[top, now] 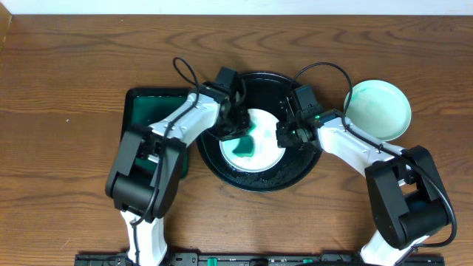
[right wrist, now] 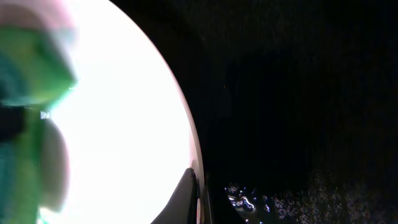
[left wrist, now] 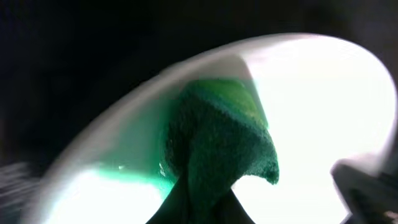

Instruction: Clean dirty plates on tray and stack at the side

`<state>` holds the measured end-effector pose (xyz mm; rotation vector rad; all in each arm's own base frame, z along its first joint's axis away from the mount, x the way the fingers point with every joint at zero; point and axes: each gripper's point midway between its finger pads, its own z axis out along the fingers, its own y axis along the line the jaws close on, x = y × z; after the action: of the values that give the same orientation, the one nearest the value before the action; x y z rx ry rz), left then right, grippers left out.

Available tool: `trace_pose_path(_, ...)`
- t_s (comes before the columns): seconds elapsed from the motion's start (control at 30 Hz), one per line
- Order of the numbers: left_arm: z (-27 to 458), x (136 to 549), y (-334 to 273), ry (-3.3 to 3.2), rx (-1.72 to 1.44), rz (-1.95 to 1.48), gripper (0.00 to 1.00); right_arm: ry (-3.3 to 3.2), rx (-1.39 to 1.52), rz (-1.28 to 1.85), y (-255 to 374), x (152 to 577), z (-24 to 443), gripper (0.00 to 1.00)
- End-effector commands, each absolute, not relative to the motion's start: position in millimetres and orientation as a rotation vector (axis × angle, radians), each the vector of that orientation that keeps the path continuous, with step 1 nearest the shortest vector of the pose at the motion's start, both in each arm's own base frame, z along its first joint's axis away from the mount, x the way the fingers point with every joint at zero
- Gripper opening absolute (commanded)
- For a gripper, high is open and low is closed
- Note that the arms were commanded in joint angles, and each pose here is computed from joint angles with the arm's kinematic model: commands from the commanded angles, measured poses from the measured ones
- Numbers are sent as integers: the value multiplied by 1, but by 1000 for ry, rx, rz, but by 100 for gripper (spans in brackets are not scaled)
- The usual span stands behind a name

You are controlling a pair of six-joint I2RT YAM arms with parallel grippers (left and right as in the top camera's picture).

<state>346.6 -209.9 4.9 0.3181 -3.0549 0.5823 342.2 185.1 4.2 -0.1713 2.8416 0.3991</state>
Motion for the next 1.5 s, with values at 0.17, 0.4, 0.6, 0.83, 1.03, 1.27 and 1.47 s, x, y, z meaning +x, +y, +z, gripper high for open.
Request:
trace_pose_path(0.17,-40,335,-122,-3130,357,-111,7,2899,-187,399,187,328,-10,1)
trace_pose_path(0.4,9,362,-151,-3291,271,-19,7,2902,-187,398,187,327,-10,1)
trace_pose_path(0.6,59,373,-149,-3405,277,-44,7,2902,-187,399,187,327,-10,1)
trace_pose_path(0.83,89,364,-181,-3372,266,308,7,2898,-187,401,187,328,-10,1)
trace_pose_path(1.03,83,355,-214,-3232,261,592,7,2898,-187,401,187,328,-10,1)
trace_pose_path(1.27,59,354,-243,-3093,255,768,7,2897,-188,401,187,328,-10,1)
trace_pose_path(1.47,29,352,-262,-2965,252,867,7,2899,-190,416,189,327,-10,1)
